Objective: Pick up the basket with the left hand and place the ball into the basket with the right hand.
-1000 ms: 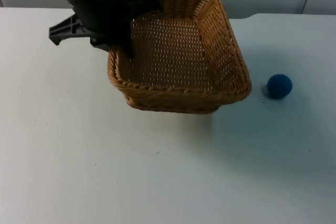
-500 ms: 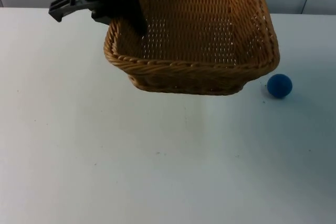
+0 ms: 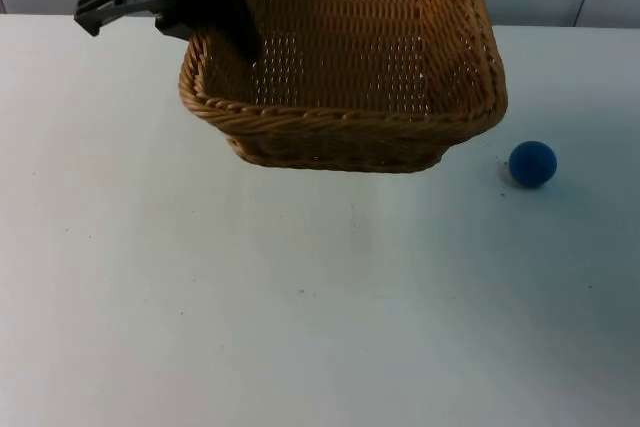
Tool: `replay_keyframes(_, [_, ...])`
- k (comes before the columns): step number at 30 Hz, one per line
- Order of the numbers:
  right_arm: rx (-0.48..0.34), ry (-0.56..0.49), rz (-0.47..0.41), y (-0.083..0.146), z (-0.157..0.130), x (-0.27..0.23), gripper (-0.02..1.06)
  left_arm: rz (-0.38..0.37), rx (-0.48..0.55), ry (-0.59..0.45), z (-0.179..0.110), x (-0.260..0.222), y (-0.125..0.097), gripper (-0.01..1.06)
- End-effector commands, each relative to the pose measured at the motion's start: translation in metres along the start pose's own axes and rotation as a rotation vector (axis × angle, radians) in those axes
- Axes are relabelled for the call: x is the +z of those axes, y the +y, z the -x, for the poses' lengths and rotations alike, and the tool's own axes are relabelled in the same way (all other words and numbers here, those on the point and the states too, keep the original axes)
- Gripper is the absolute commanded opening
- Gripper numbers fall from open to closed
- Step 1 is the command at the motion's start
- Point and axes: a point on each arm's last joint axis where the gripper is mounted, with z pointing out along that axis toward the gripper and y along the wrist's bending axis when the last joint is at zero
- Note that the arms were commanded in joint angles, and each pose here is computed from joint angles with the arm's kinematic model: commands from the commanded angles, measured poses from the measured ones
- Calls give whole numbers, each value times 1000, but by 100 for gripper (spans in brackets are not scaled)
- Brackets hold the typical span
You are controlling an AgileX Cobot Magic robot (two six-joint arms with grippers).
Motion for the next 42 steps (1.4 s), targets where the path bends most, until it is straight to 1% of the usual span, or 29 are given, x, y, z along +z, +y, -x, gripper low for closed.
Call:
replay_keyframes(1, [-4,-14,10,2,21,14,104,-28,-8,-16,1,-8,-6,0])
replay_keyframes(2, [-6,-8,13,2,34,26,104,-29,-9,-13,0,-8,-6,0])
replay_keyframes(3, [-6,-8,13,2,34,26,104,-29,-9,-13,0,-8,-6,0])
replay_keyframes(4, [-6,-8,13,3,44,37,104,-31,-11,-14,0,-8,-6,0])
replay_keyframes(5, [-6,28,12,4,57,59,104,-31,-13,-14,0,-8,-6,0])
replay_keyframes(7, [-1,67,17,5,71,90,104,-31,-19,-14,0,-8,-6,0])
replay_keyframes(8, [-1,67,17,5,71,90,104,-31,-19,-14,0,-8,-6,0])
replay_keyframes(9, [6,89,25,6,75,107,104,-33,-28,-13,0,-8,-6,0])
replay_keyframes(12, [47,85,54,10,88,148,102,-35,-35,-25,1,-8,-7,0])
replay_keyframes(13, [42,99,71,14,90,160,102,-36,-35,-29,2,-8,-7,0])
replay_keyframes(14, [42,99,71,14,90,160,102,-36,-35,-29,2,-8,-7,0])
replay_keyframes(16, [1,135,101,25,93,185,100,-36,-37,-47,3,-8,-7,0])
replay_keyframes(18, [-46,149,135,42,96,206,100,-37,-41,-61,5,-8,-7,0])
replay_keyframes(19, [-46,149,135,42,96,206,100,-37,-41,-61,5,-8,-7,0])
replay_keyframes(21, [-56,161,157,55,99,229,100,-37,-41,-66,5,-8,-7,0])
replay_keyframes(23, [-70,213,165,65,99,256,100,-37,-41,-66,5,-8,-7,0])
replay_keyframes(24, [-70,213,165,65,99,256,100,-37,-41,-66,5,-8,-7,0])
replay_keyframes(25, [-72,255,163,68,96,273,100,-37,-41,-66,5,-8,-7,0])
replay_keyframes(27, [-72,296,159,71,91,295,100,-35,-38,-63,5,-8,-7,0])
replay_keyframes(28, [-72,296,159,71,91,295,100,-35,-38,-63,5,-8,-7,0])
replay_keyframes(32, [-74,345,153,74,83,327,100,-35,-34,-63,5,-8,-7,0])
replay_keyframes(33, [-74,345,153,74,83,327,100,-35,-34,-63,5,-8,-7,0])
replay_keyframes(37, [-63,428,143,77,70,356,100,-17,-16,-67,5,-8,-5,0])
replay_keyframes(42, [-62,473,139,80,58,373,100,-11,-10,-73,6,-8,-5,0])
